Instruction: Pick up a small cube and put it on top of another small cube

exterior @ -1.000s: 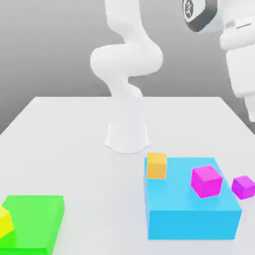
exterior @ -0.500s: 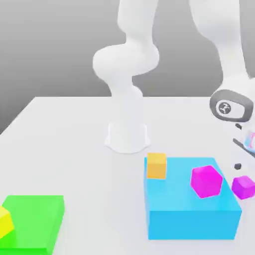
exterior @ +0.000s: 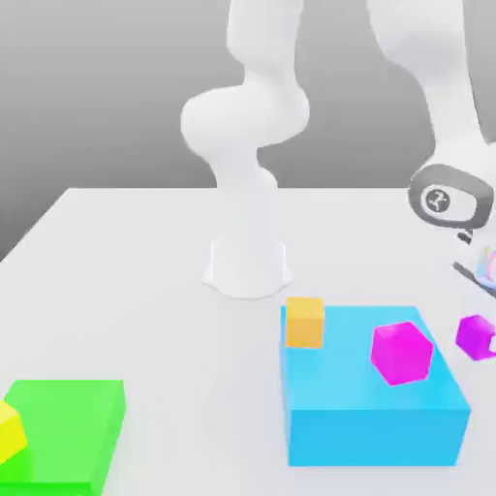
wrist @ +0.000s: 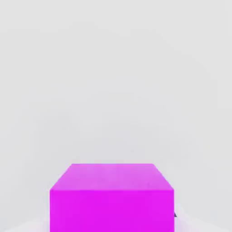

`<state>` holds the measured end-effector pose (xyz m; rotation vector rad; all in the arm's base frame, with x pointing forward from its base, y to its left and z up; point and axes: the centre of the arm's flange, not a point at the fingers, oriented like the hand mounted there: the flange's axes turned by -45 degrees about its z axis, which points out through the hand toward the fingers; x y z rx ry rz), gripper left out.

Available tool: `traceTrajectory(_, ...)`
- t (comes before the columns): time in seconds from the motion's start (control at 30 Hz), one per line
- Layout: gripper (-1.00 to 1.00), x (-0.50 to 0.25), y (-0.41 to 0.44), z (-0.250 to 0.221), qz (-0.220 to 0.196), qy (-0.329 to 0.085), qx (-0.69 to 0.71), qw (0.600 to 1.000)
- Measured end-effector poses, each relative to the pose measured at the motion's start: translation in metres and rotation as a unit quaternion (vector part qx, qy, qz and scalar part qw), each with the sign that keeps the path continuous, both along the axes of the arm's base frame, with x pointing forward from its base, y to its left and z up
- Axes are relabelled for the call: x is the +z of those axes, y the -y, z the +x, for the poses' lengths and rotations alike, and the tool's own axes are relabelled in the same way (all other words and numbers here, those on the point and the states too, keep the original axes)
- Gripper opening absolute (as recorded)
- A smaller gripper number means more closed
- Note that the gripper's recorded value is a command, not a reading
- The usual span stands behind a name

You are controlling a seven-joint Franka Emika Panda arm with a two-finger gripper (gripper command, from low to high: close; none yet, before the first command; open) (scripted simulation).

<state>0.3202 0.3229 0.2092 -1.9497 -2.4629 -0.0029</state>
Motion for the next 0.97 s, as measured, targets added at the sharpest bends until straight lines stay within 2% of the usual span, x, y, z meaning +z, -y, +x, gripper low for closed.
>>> traceTrajectory(0.2,-1.0,0.072,0.083,0.056,0.024,0.011,-0.11,0.994)
traceTrajectory(0.4,-1.0,0.108,0.151,0.041,0.017,0.002,-0.21,0.978)
traceTrajectory(0.67,-1.0,0.132,0.236,0.001,0.001,-0.004,-0.351,0.936)
traceTrajectory(0.87,-1.0,0.079,0.244,-0.003,0.0,-0.002,-0.366,0.931)
traceTrajectory(0.9,1.0,0.072,0.244,-0.004,0.0,-0.002,-0.366,0.931)
traceTrajectory(0.97,1.0,0.072,0.244,-0.004,0.0,-0.002,-0.366,0.931)
